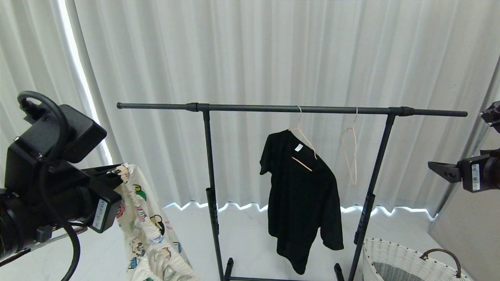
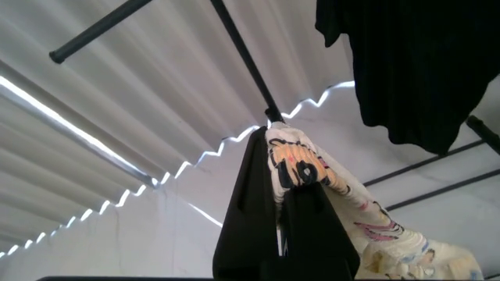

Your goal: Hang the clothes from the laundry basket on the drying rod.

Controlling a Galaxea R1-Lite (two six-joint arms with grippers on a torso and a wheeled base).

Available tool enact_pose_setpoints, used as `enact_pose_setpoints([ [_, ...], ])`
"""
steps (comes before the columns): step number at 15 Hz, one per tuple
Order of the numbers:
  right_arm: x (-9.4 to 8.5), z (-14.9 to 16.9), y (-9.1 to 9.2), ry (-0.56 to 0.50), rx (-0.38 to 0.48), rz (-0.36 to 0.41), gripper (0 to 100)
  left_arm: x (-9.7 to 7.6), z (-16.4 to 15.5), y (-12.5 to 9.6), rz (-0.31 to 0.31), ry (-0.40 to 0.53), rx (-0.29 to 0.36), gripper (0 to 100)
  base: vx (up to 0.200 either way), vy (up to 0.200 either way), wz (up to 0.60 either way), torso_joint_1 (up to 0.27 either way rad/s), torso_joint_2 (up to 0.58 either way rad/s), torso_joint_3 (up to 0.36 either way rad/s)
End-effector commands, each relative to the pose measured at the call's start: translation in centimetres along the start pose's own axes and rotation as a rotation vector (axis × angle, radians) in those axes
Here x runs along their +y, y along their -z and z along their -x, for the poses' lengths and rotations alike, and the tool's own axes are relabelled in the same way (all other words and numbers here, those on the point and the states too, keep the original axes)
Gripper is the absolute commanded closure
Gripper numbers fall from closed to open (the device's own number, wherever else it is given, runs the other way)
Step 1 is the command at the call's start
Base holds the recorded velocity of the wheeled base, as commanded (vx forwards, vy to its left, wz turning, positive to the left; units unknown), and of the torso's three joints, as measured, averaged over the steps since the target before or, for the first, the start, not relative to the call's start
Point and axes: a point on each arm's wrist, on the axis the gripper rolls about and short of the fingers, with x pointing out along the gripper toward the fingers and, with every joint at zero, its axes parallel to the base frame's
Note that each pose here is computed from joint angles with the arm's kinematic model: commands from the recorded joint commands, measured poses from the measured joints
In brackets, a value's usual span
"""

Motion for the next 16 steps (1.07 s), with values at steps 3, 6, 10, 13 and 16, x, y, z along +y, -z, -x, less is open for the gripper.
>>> enact_pose_setpoints([
  [3,0.1,-0.1,0.2,-0.004,0.012,0.015,0,-0.2,-0.4,-0.8,-0.005,0.016,-0.013,100,0.200,0.000,0.00,0.004,0.00,0.006],
  [6,0.1,-0.4,0.3,-0.005,0.023,0.015,0,-0.1,-0.6,-1.3,-0.003,0.013,-0.022,100,0.200,0.000,0.00,0.004,0.00,0.005],
  [10,0.6,-2.2,0.9,-0.010,0.081,-0.007,0,-0.1,-0.9,-1.6,-0.002,0.014,-0.020,100,0.200,0.000,0.00,0.002,0.00,0.001],
  [13,1.9,-4.9,1.6,-0.019,0.143,-0.140,0,-0.1,-1.0,-1.6,-0.001,0.012,-0.020,100,0.200,0.000,0.00,0.002,0.00,-0.001],
  [16,2.8,-8.2,2.2,-0.015,0.153,-0.180,0,0.0,-1.0,-1.7,0.003,0.007,-0.030,100,0.133,0.000,0.00,0.002,0.00,0.000],
])
